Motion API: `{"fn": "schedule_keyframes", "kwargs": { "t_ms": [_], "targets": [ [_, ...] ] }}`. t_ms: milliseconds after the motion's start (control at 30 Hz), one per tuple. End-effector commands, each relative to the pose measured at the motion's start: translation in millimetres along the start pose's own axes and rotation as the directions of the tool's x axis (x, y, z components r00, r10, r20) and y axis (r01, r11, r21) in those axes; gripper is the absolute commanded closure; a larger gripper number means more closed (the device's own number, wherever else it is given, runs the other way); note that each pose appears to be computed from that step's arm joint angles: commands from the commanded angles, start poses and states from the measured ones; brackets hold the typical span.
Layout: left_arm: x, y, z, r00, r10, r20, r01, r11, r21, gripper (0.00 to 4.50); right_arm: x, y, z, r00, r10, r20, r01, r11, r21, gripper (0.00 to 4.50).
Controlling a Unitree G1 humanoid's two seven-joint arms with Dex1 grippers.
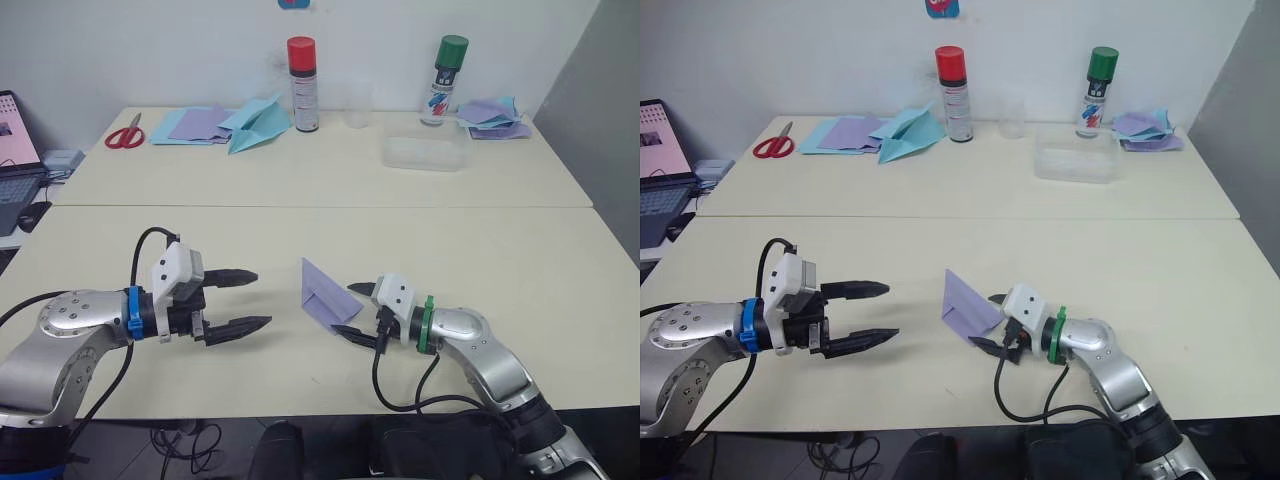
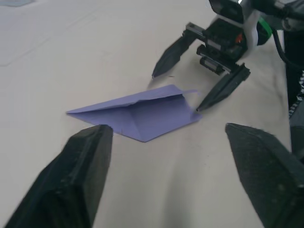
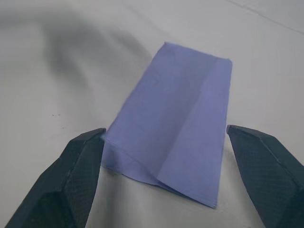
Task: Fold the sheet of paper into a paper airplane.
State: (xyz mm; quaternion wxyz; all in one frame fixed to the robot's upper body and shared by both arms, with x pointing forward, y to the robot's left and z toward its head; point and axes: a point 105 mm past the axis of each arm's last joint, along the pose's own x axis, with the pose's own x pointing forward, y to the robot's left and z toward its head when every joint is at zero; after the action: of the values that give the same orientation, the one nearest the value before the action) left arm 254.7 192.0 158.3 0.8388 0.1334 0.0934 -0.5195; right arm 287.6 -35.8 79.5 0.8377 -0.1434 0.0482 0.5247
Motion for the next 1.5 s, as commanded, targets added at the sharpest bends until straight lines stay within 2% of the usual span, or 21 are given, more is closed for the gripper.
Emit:
{"fn": "schedule_keyframes", "kwargs": {
  "t_ms": [33,133,233,433,567,833,967,1100,1333,1400,1433,1500],
  "targets": [
    [0,-7,11,1.0,-0.007,0.025,0.006,0.999,0.035,0.02,7,-6,10,0.999,-0.032,0.042,0.034,0.998,-0.043,0.23],
    [2,-13,10,0.999,-0.016,0.029,0.015,0.999,0.033,0.02,9,-10,16,0.996,-0.046,0.074,0.05,0.997,-0.055,0.23],
    [0,-12,10,1.0,0.0,0.031,-0.001,0.999,0.034,0.0,9,-8,22,0.995,-0.022,0.102,0.028,0.998,-0.055,0.77],
    [-3,-13,6,0.999,0.021,0.028,-0.022,0.999,0.026,0.0,6,-9,19,0.996,-0.003,0.086,0.008,0.998,-0.06,2.96],
    [-5,-13,4,0.999,0.031,0.021,-0.031,0.999,0.02,0.0,-2,-11,21,0.993,0.078,0.093,-0.07,0.993,-0.091,4.48],
    [-4,-10,3,0.999,0.035,0.01,-0.035,0.999,0.018,0.0,-13,-16,22,0.961,0.273,0.055,-0.249,0.93,-0.271,4.48],
    [2,-5,1,0.999,0.052,0.01,-0.052,0.998,0.025,0.0,-11,-23,20,0.956,0.29,0.042,-0.261,0.906,-0.333,4.48],
    [4,-2,4,0.998,0.06,0.013,-0.06,0.998,0.023,0.0,-19,-21,19,0.944,0.328,0.032,-0.3,0.895,-0.33,3.62],
    [15,14,5,0.997,0.076,0.008,-0.076,0.996,0.038,0.0,-48,-16,33,0.924,0.383,0.006,-0.363,0.882,-0.302,1.03],
    [23,20,4,0.996,0.087,0.015,-0.087,0.995,0.048,0.0,-54,-16,42,0.923,0.384,0.011,-0.364,0.882,-0.3,1.03],
    [27,26,4,0.994,0.11,0.016,-0.111,0.992,0.056,0.3,-56,-17,47,0.926,0.376,0.018,-0.354,0.888,-0.294,1.0],
    [40,36,2,0.99,0.139,0.021,-0.141,0.987,0.072,0.61,-58,-26,56,0.947,0.32,0.034,-0.301,0.918,-0.258,1.0]
  ]
}}
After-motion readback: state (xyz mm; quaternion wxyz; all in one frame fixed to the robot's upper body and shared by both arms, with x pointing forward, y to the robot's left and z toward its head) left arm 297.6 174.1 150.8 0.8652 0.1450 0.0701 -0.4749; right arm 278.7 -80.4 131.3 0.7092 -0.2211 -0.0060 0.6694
